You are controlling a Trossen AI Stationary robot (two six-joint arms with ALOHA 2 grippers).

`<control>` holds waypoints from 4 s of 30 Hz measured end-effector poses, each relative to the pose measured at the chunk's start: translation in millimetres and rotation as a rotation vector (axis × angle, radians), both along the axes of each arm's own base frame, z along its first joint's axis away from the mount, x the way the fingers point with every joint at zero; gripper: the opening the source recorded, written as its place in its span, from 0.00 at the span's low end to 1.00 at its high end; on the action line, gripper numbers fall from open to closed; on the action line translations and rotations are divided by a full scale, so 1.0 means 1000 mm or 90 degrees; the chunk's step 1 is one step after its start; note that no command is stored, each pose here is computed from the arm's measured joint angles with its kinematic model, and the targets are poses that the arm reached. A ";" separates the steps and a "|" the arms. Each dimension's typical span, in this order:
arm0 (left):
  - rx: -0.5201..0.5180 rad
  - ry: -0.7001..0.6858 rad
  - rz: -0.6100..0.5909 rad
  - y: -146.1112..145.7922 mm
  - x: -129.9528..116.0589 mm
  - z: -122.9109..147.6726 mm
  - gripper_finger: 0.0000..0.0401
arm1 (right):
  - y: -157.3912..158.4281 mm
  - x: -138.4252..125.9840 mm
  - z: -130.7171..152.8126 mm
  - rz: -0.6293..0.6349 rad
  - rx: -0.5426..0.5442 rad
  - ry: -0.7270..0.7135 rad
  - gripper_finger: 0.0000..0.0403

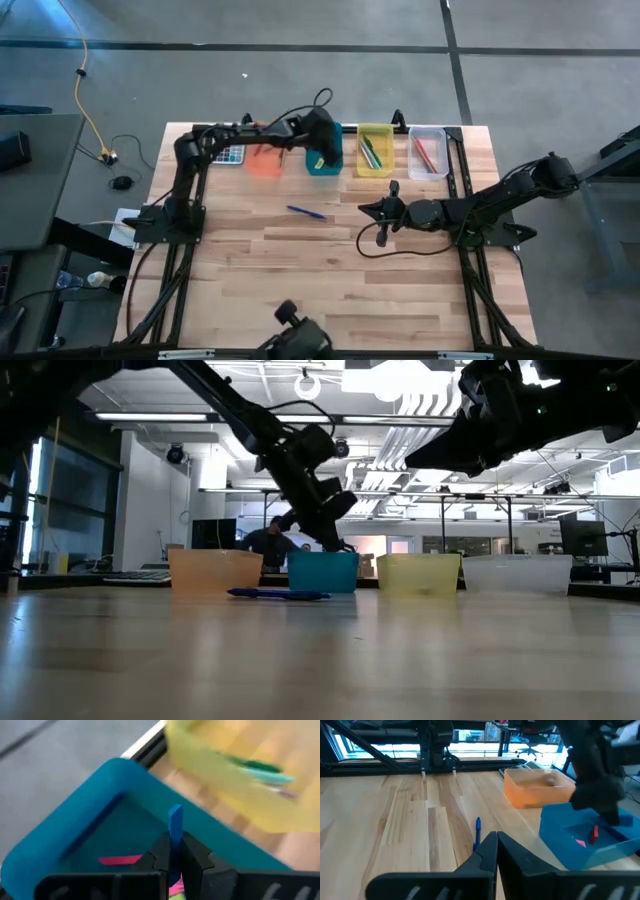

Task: Sort crayons/erasers/pens/pencils in bins
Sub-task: Put the blue eraser into the blue bin, then put the blue ballpen into the yellow bin

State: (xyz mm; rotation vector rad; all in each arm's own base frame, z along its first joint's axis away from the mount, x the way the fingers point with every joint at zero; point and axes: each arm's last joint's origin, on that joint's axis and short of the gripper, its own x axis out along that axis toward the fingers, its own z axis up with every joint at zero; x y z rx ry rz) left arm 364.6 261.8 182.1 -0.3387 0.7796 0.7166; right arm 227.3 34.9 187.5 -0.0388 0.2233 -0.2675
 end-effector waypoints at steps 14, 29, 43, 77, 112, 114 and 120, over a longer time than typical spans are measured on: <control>-0.042 0.057 -0.039 0.011 0.005 -0.013 0.13 | 0.000 0.000 0.000 0.003 -0.010 0.003 0.00; 0.084 0.104 -0.090 -0.026 -0.014 0.074 0.19 | 0.000 0.000 -0.001 0.003 -0.009 0.009 0.00; 0.210 0.060 -0.190 -0.114 -0.029 0.103 0.00 | 0.000 0.000 -0.002 0.001 0.005 0.010 0.00; 0.379 -0.469 -0.312 -0.211 -0.206 -0.012 0.00 | 0.011 0.083 0.038 0.019 0.032 0.032 0.01; 0.392 -0.498 -0.305 -0.216 -0.221 -0.009 0.00 | -0.055 0.198 -0.055 -0.080 0.183 0.525 0.32; 0.392 -0.498 -0.305 -0.216 -0.221 -0.009 0.00 | -0.055 0.198 -0.055 -0.079 0.184 0.525 0.32; 0.389 -0.500 -0.303 -0.216 -0.220 -0.009 0.00 | -0.055 0.198 -0.056 -0.069 0.176 0.527 0.31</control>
